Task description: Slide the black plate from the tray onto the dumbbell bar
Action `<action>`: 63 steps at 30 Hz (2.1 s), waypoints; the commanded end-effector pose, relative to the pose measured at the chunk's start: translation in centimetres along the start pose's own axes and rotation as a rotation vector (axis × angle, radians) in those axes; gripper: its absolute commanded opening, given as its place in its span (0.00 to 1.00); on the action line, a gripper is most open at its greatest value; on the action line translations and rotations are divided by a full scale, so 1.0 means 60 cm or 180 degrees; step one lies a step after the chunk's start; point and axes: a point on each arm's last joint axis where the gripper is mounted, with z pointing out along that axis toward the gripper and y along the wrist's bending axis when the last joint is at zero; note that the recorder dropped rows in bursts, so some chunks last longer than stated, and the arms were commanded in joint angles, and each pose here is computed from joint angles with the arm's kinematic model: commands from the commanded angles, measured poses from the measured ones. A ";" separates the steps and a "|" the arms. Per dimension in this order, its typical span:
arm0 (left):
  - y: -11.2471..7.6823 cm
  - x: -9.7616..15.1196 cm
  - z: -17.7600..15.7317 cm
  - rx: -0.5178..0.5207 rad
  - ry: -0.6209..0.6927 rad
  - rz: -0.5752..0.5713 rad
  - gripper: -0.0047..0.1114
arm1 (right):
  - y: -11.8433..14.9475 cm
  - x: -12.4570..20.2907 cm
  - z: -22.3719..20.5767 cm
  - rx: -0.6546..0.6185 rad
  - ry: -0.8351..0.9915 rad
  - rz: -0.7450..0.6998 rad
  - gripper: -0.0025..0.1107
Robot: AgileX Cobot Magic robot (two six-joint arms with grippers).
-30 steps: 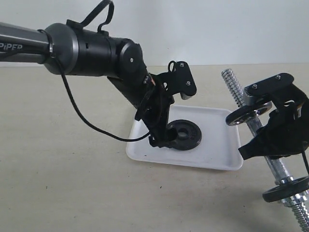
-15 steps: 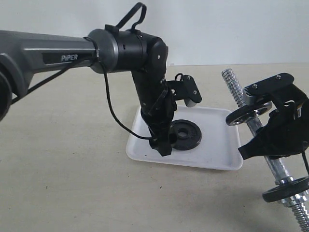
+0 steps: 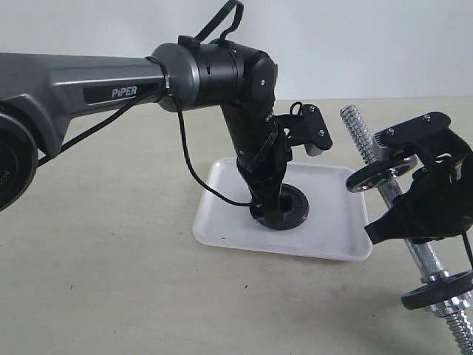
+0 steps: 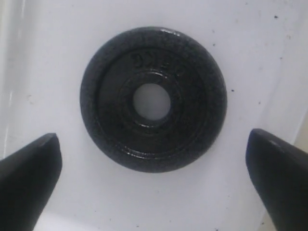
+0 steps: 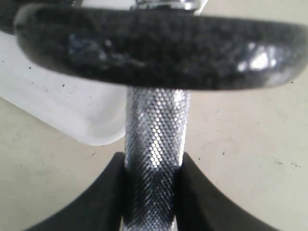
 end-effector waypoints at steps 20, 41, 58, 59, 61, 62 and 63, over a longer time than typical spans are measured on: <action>0.003 -0.010 -0.002 -0.0083 -0.0148 0.0035 0.99 | -0.012 -0.083 -0.051 0.0196 -0.1596 0.0010 0.02; -0.003 -0.007 0.009 0.0054 -0.0108 0.0305 0.99 | -0.035 -0.078 -0.051 0.0300 -0.1567 0.0134 0.02; 0.008 -0.042 0.008 0.0328 -0.0274 0.0301 0.99 | -0.045 -0.076 -0.051 0.0329 -0.1557 0.0234 0.02; 0.009 -0.043 0.005 0.0349 -0.0261 0.0309 0.99 | -0.045 -0.076 -0.051 0.0329 -0.1557 0.0234 0.02; 0.009 -0.042 0.006 0.0411 -0.0217 0.0311 0.99 | -0.045 -0.076 -0.051 0.0329 -0.1557 0.0234 0.02; 0.007 -0.041 0.005 0.0454 -0.0190 0.0315 0.99 | -0.045 -0.076 -0.051 0.0329 -0.1557 0.0234 0.02; 0.007 -0.040 0.008 0.0483 -0.0165 0.0317 0.99 | -0.045 -0.076 -0.051 0.0329 -0.1557 0.0234 0.02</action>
